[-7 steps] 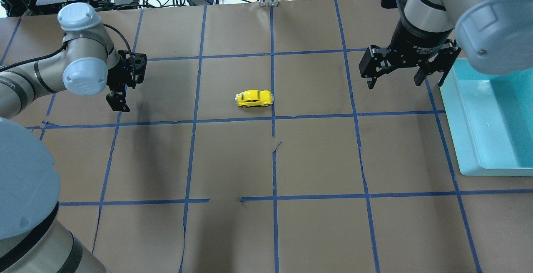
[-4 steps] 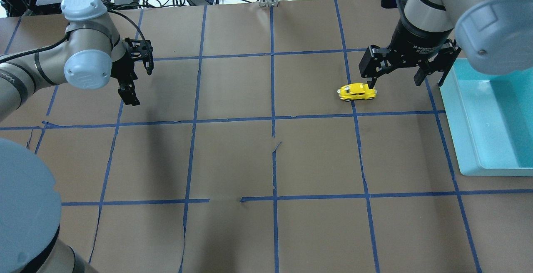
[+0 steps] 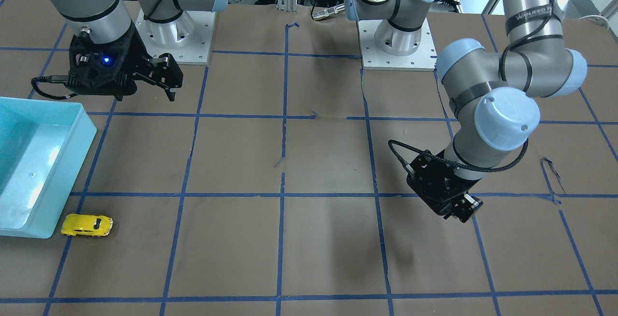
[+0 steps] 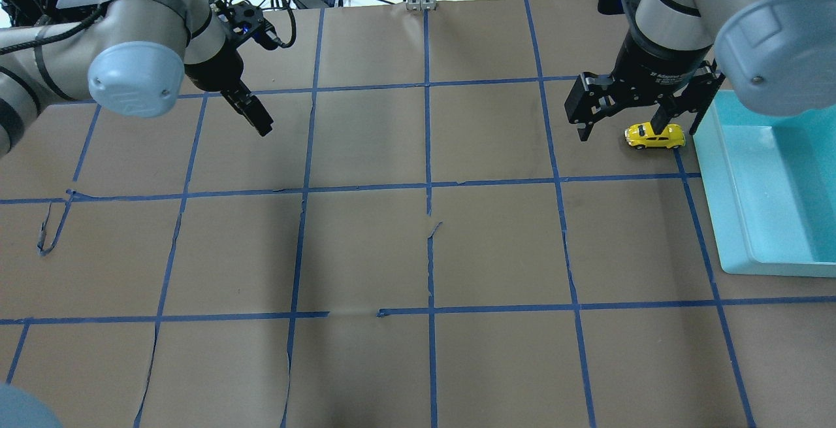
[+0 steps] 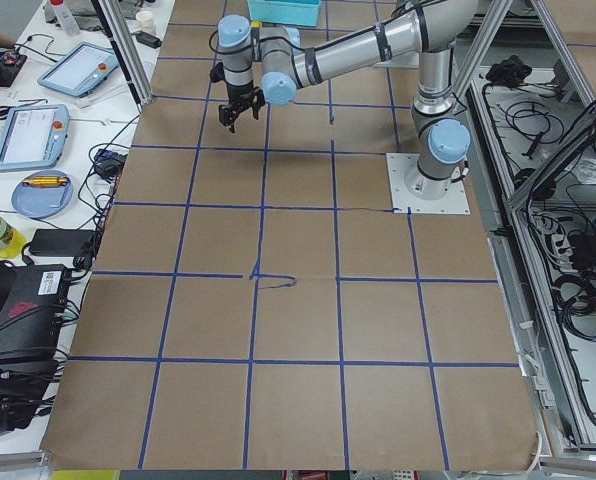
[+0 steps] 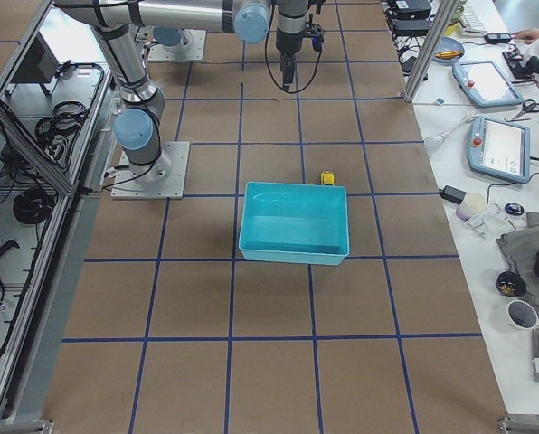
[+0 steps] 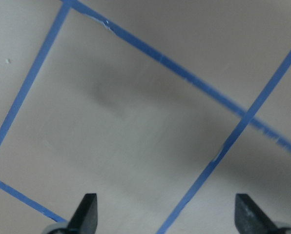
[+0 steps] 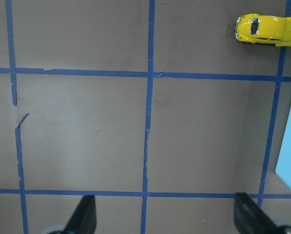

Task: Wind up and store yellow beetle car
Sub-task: 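Lower the right gripper to the stopped car while the left arm lifts away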

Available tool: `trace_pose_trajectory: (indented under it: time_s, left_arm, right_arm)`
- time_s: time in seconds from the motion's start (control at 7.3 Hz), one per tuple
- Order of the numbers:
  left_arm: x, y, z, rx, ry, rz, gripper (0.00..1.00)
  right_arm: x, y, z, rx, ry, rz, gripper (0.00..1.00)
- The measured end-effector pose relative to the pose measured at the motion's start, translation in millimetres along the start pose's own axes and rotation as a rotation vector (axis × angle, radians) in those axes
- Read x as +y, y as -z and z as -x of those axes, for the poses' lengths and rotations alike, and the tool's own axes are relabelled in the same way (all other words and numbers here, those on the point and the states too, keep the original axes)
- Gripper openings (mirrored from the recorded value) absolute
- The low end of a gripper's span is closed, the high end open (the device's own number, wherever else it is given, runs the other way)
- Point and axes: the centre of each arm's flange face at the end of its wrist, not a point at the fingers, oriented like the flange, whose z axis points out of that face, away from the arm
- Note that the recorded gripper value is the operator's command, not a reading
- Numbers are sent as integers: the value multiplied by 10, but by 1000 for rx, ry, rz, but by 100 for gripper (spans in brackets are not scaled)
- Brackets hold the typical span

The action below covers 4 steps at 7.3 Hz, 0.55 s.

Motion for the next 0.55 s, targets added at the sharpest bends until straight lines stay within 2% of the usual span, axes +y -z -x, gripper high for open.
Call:
trace_pose_trajectory:
  time_s: [0.14,0.41,0.55]
  left_arm:
    - [14,403,-209,0,118,-13,100]
    - [142,1030,-568,-1,305,-51,100]
    - [237,1278,-720,-8,381,-79,100]
  right_arm:
    - [-8,2,-6,0,38,-2,100]
    - [-77,4,-111,3,229,-23,100]
    - [-169,-79,-245,1,316,-15,100]
